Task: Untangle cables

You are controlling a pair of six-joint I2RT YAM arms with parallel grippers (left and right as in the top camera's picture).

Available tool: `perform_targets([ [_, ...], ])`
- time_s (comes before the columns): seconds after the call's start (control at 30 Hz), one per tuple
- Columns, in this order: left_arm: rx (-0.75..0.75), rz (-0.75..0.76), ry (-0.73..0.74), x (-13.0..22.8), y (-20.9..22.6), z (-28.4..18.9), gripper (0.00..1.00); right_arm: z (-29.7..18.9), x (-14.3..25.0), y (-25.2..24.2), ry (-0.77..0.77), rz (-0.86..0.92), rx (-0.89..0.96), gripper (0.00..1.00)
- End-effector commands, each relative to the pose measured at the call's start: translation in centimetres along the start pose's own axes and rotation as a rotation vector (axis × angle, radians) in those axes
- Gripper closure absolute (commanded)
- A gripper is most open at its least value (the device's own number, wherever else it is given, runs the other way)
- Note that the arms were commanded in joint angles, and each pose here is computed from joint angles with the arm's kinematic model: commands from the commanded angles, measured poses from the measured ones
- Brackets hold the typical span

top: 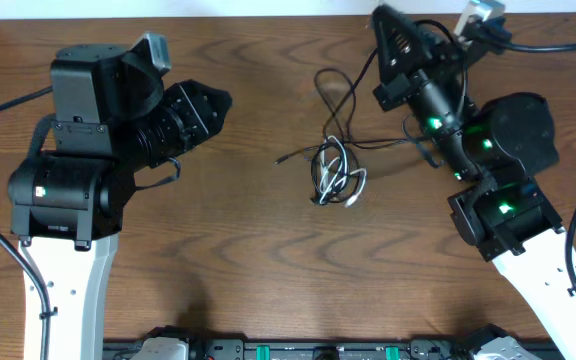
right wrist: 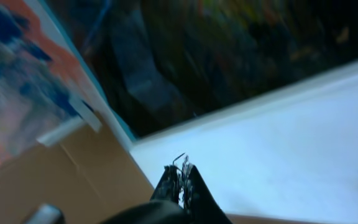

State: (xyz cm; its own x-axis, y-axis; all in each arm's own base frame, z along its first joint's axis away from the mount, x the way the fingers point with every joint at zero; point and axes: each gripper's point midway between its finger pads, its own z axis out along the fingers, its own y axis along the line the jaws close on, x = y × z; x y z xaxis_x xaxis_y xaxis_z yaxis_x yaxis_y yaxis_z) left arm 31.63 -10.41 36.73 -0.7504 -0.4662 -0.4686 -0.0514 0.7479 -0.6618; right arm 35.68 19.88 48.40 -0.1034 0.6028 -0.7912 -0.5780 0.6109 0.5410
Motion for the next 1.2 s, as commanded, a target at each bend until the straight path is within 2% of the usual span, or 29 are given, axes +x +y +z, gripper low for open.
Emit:
perform_targets([
  [0.0,-0.112,0.034,-0.042,-0.6,2.1,-0.2,0.66,-0.6,-3.0,1.2,-0.101,0.026,-0.035,0.99],
  [0.4,-0.197,-0.018,0.073,1.3,4.6,1.6,0.63,-1.2,-6.3,0.6,-0.223,0.035,0.003,0.99],
  [0.53,-0.223,0.013,0.131,2.1,5.4,2.3,0.62,-1.5,-7.7,-1.5,-0.251,-0.014,0.098,0.99],
  [0.63,-0.244,0.035,0.174,2.8,6.0,2.6,0.62,-1.8,-6.3,-5.1,-0.177,-0.047,0.239,0.99],
  [0.9,-0.261,0.047,0.216,3.2,6.7,3.4,0.58,-5.0,1.3,-13.7,0.131,-0.067,0.626,0.99],
  [1.03,-0.263,0.063,0.24,3.5,6.8,3.6,0.54,-6.7,3.8,-15.2,0.259,-0.089,0.702,0.99],
  [1.1,-0.205,0.124,0.28,4.1,6.0,3.8,0.54,-7.4,4.8,-15.7,0.306,-0.087,0.73,0.99],
  [1.17,-0.121,0.19,0.326,5.0,4.7,4.0,0.48,-7.8,5.5,-15.8,0.341,-0.081,0.736,0.99],
])
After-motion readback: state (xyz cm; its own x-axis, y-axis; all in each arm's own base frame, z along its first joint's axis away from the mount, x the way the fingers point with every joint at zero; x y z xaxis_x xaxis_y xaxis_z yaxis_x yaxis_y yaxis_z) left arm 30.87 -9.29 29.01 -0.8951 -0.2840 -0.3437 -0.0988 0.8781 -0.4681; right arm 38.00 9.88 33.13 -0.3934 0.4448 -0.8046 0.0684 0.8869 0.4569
